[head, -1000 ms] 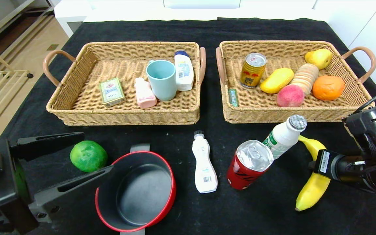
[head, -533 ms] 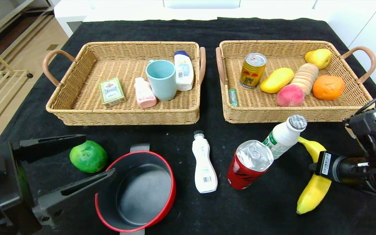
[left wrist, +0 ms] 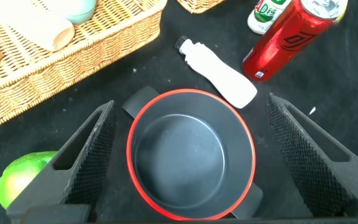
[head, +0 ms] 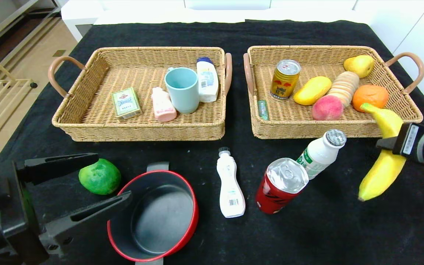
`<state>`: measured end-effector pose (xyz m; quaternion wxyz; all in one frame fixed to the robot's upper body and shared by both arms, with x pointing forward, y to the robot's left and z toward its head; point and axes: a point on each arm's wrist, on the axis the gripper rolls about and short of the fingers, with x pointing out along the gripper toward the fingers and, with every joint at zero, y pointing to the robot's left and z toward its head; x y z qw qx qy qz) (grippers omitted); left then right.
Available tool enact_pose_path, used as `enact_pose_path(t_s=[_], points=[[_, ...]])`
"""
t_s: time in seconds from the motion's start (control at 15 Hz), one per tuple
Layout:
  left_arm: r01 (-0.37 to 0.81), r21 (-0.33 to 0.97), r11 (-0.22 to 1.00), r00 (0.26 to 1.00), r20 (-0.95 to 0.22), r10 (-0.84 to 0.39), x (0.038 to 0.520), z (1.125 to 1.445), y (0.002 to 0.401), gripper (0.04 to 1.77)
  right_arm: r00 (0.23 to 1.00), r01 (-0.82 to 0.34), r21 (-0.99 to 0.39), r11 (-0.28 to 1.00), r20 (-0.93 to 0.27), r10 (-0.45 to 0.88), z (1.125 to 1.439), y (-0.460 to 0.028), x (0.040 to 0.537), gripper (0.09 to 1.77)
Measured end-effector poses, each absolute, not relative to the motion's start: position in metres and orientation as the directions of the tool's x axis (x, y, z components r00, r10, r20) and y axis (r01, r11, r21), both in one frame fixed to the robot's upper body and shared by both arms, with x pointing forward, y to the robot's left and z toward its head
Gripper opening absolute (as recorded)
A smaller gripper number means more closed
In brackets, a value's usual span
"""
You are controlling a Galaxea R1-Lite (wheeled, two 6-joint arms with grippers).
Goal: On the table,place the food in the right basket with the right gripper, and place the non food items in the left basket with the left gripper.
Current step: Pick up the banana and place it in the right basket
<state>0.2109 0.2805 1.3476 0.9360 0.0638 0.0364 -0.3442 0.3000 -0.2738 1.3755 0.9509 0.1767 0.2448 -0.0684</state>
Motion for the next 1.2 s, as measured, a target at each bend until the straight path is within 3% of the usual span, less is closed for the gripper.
enact_pose_path(t_s=[0.53,1.2], points=[[0.649,0.108,0.753,0.761,-0.108,-0.640,0.210,1.348,0.281,1.72,0.963,0.165,0.294,0.941,-0.254,-0.090,1.445,-0.282,0.339,0.68],[0.649,0.120,0.751,0.761,-0.104,-0.641,0.208,1.348,0.281,1.72,0.996,0.091,0.306,0.948,-0.005,-0.094,1.452,-0.269,0.405,0.68]])
